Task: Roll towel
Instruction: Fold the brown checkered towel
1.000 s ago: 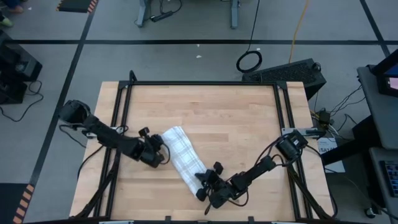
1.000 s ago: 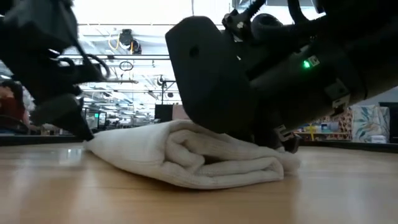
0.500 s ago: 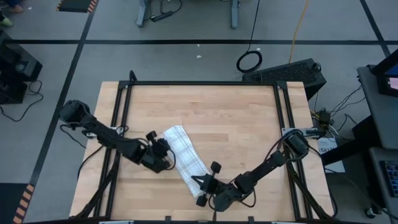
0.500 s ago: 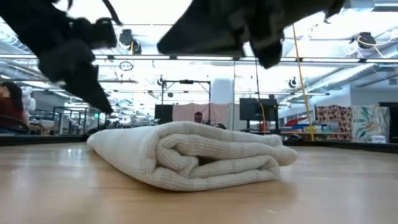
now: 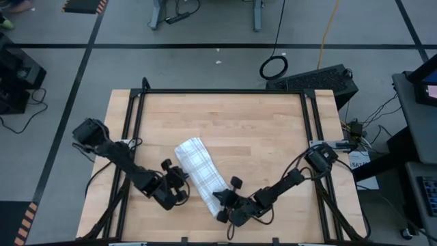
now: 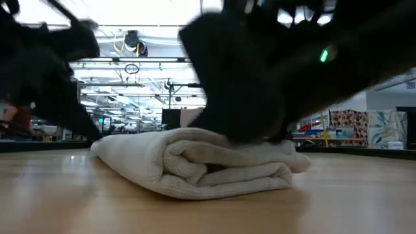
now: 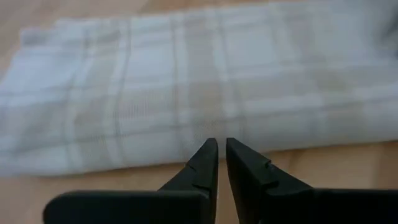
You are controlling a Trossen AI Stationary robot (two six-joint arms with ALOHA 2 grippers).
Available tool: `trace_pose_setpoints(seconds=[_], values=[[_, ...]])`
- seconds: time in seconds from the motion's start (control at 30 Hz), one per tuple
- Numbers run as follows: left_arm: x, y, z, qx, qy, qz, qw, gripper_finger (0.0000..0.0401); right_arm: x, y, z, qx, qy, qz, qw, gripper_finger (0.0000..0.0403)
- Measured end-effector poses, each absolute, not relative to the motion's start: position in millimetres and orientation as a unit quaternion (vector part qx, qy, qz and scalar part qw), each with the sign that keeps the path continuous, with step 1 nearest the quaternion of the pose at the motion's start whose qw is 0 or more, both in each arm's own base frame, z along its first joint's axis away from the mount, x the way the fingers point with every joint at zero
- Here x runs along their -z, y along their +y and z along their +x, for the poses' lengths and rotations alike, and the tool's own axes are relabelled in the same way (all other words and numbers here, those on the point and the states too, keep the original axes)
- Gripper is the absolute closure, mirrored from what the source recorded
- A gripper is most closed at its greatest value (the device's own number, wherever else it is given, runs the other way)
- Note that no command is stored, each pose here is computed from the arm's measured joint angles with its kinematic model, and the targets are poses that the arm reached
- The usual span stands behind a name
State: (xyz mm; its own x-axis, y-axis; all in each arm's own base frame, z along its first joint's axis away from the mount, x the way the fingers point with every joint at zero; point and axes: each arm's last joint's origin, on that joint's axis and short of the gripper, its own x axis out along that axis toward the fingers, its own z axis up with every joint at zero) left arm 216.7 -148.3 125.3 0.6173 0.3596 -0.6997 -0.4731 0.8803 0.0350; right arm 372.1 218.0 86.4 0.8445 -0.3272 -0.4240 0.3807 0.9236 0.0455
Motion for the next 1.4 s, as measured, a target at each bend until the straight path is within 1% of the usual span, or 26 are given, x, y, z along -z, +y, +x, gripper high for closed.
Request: trace_pose_setpoints(seconds=[0.17,0.4,0.6,0.7,0.83,0.9,0.97,1.03,1.1,1.17,1.23,1.3,1.4], values=[[-109,-138,225,-0.249,0.405,-0.067,0.877,0.0361,-74,215,377,0.185,0.211,0.132,0.951,0.0403],[-104,-112,236,-0.267,0.433,0.016,0.861,0.0361,-71,218,375,0.206,0.193,0.193,0.940,0.0403],[-104,-80,250,-0.283,0.458,0.065,0.840,0.0361,-72,218,375,0.230,0.152,0.216,0.937,0.0403],[-107,-70,250,-0.292,0.469,0.073,0.830,0.0361,-82,219,376,0.228,0.140,0.195,0.944,0.0403],[-119,-69,241,-0.299,0.476,0.054,0.825,0.0361,-119,217,374,0.219,0.137,0.153,0.954,0.0403],[-125,-71,236,-0.297,0.477,0.051,0.826,0.0361,-136,216,368,0.215,0.156,0.110,0.958,0.0403],[-131,-73,233,-0.290,0.477,0.052,0.828,0.0361,-146,213,361,0.216,0.190,0.059,0.956,0.0403],[-133,-74,231,-0.272,0.491,0.062,0.825,0.0361,-151,209,352,0.218,0.230,0.015,0.948,0.0403],[-132,-72,232,-0.239,0.513,0.079,0.821,0.0361,-151,205,345,0.206,0.275,-0.002,0.939,0.0403],[-130,-69,234,-0.203,0.537,0.097,0.813,0.0361,-146,202,341,0.186,0.324,0.006,0.928,0.0403],[-129,-63,238,-0.185,0.548,0.108,0.809,0.0361,-141,199,339,0.171,0.355,0.034,0.918,0.0403],[-129,-55,241,-0.180,0.549,0.116,0.808,0.0361,-138,200,340,0.162,0.365,0.064,0.915,0.0403],[-130,-40,249,-0.165,0.549,0.118,0.811,0.0361,-130,202,341,0.162,0.370,0.082,0.911,0.0403]])
